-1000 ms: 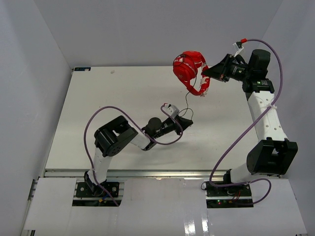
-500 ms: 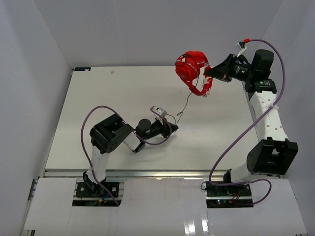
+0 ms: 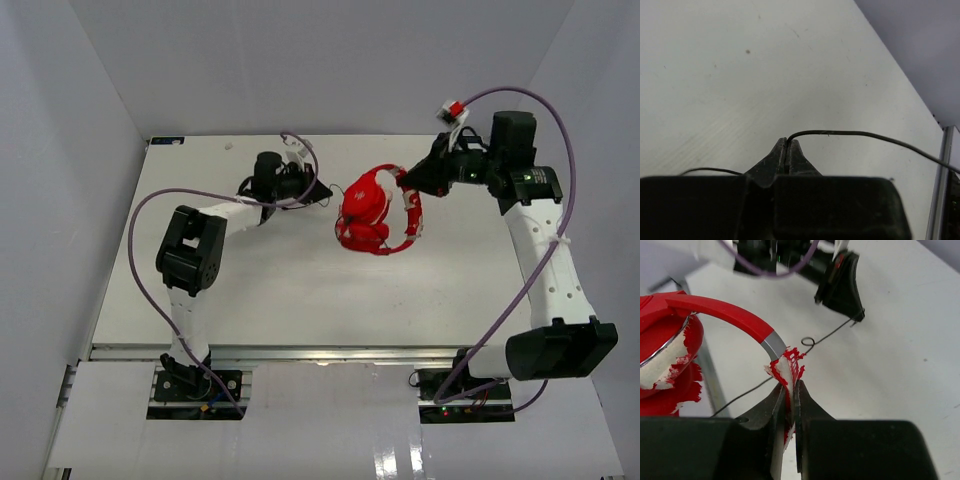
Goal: Wrap the headphones
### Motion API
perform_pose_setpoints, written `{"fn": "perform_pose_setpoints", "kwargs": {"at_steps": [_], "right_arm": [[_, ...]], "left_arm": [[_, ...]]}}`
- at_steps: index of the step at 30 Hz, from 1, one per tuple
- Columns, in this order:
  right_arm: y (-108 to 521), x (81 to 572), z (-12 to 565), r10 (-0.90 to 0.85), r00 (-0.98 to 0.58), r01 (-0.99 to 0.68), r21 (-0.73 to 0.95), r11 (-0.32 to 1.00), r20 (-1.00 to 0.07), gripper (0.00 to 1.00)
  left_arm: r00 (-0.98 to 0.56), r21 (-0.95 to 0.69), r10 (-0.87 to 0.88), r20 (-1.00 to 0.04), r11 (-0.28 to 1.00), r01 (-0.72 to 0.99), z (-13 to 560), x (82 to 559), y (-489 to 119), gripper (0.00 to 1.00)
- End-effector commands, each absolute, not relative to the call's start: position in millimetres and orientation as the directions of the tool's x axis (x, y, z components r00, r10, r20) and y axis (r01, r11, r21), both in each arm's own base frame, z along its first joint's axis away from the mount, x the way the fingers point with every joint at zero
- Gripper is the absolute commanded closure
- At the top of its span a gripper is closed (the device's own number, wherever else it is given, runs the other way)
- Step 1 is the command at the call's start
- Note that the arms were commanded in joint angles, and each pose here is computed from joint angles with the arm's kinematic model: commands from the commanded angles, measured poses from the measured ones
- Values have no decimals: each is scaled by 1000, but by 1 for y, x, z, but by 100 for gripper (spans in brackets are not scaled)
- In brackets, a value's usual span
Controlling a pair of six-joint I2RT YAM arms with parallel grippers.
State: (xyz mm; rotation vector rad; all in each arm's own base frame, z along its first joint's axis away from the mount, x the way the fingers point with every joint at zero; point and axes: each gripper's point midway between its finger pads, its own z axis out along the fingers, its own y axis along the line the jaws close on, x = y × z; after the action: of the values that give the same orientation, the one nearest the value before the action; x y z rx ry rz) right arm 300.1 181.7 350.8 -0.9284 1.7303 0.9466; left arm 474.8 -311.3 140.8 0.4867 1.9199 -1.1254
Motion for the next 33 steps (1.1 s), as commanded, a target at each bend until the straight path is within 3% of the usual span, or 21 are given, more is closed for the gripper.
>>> {"fn": "perform_pose_setpoints", "kwargs": {"at_steps": [1,9,16,25,33], "right_arm": [[169,285,290,-512,-77,-898,-164,409,-856,92],[136,351,262,-709,-79,-621,-522,585,-701,92],[142,387,262,-619,-156,-331,-550,767,-770,92],[134,434,274,-327,-237,-65,-321,945,-915,92],[139,458,278,96,-369,-135,155,979,-924,92]], "left_arm": [[-714,-638,32,-699,422,644,178,452,-284,100],[-740,-685,50,-671,341,644,256,400,-280,100],[-830,-808,154,-536,193,557,279,326,-346,100],[-868,-869,129,-480,68,490,308,282,-386,100],[-866,-860,44,-499,95,501,302,260,-401,100]]}}
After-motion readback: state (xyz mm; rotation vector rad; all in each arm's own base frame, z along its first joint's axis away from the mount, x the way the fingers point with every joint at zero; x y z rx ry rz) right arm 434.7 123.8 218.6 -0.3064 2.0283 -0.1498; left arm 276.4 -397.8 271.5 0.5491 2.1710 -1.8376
